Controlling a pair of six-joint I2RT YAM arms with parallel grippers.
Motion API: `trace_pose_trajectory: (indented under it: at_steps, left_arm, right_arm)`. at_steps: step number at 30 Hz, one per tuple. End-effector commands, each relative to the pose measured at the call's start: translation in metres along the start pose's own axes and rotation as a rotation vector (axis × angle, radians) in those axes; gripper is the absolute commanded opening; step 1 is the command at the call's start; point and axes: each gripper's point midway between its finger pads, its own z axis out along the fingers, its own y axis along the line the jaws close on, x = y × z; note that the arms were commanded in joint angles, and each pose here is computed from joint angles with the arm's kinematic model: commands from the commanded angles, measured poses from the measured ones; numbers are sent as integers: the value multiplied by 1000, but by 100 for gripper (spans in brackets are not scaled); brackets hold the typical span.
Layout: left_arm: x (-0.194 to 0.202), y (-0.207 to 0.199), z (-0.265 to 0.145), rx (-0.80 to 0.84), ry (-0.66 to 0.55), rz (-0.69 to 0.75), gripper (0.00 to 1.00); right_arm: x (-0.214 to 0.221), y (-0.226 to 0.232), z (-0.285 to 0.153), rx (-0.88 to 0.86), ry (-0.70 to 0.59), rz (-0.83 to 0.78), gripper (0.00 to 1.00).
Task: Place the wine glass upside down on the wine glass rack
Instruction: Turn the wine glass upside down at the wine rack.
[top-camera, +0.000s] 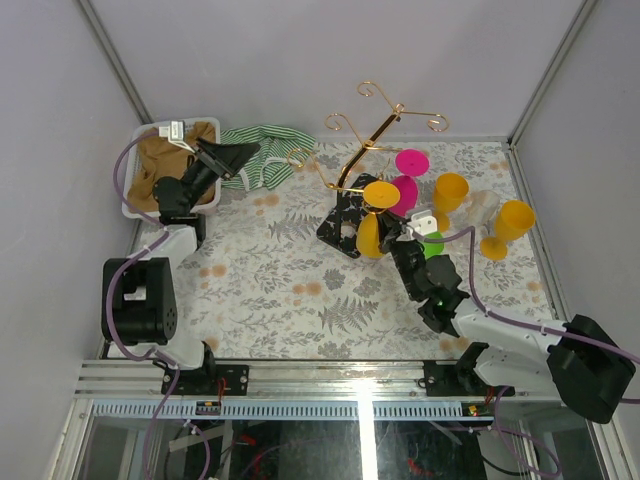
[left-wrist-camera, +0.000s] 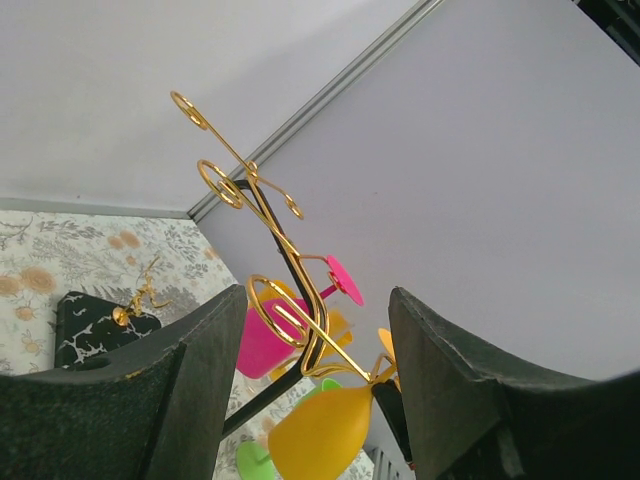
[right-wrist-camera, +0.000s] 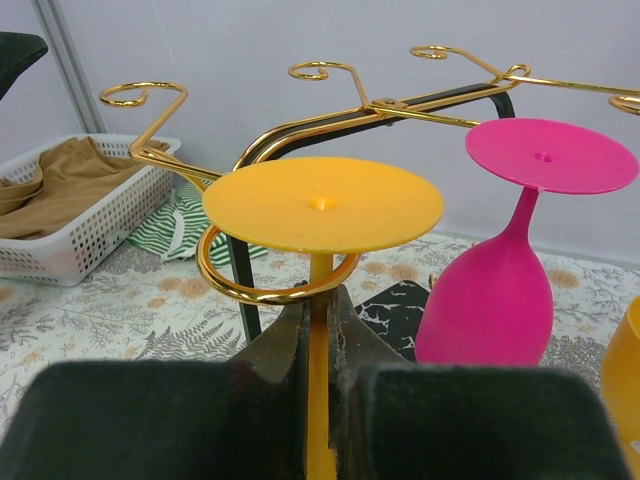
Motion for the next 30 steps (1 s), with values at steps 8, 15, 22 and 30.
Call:
trace_pose_trajectory:
  at_steps: [8, 15, 22, 30]
  left_arm:
    - [-10, -23, 1, 19, 8, 131, 59]
    - [-9, -26, -1, 3, 9, 152, 59]
    - [-7, -25, -5, -11, 7, 153, 59]
    - [-7, -25, -5, -19, 9, 162, 59]
  right_arm:
    - [-17, 16, -7, -73, -13, -34, 0]
    - [-10, 39, -12, -118, 9, -78, 0]
    - [-10, 37, -15, -116, 13, -68, 0]
    - [-4, 40, -13, -120, 38, -71, 24]
